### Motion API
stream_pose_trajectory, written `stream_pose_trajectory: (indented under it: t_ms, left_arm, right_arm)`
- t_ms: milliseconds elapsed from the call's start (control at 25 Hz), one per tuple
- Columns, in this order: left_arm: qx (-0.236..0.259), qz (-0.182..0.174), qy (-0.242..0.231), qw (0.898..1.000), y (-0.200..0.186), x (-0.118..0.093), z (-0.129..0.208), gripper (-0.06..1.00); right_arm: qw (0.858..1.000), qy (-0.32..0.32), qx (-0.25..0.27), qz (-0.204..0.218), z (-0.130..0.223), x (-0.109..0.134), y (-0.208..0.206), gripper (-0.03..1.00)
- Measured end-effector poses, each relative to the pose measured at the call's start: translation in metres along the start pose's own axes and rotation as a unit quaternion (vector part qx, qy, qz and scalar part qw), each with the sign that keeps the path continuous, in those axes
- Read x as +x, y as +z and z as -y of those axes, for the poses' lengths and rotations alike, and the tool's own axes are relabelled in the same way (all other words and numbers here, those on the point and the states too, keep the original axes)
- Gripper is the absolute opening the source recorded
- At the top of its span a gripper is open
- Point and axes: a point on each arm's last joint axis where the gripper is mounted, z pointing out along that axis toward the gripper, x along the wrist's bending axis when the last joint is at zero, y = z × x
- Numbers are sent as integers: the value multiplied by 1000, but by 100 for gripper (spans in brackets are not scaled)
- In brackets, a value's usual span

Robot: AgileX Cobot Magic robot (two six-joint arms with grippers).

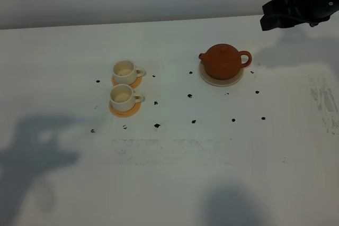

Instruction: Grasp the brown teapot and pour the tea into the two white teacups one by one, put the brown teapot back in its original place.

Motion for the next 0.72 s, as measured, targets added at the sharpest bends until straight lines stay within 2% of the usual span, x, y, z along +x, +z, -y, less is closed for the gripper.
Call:
stream_pose_trajectory:
  t_ms: [120, 320, 720]
  left_arm:
    - [2, -23, -5, 1000, -20, 4, 21, 38]
    - [-7, -31, -25, 999, -43, 6, 52, 38]
    - [-1, -14, -36, 999, -34, 4, 111, 38]
  right_arm:
    - [1000, -6, -2, 1, -1, 1, 6, 52]
    - [1000, -19, 0, -5, -1, 11, 20, 52]
    - [1000, -25, 18, -4, 2, 12, 39, 52]
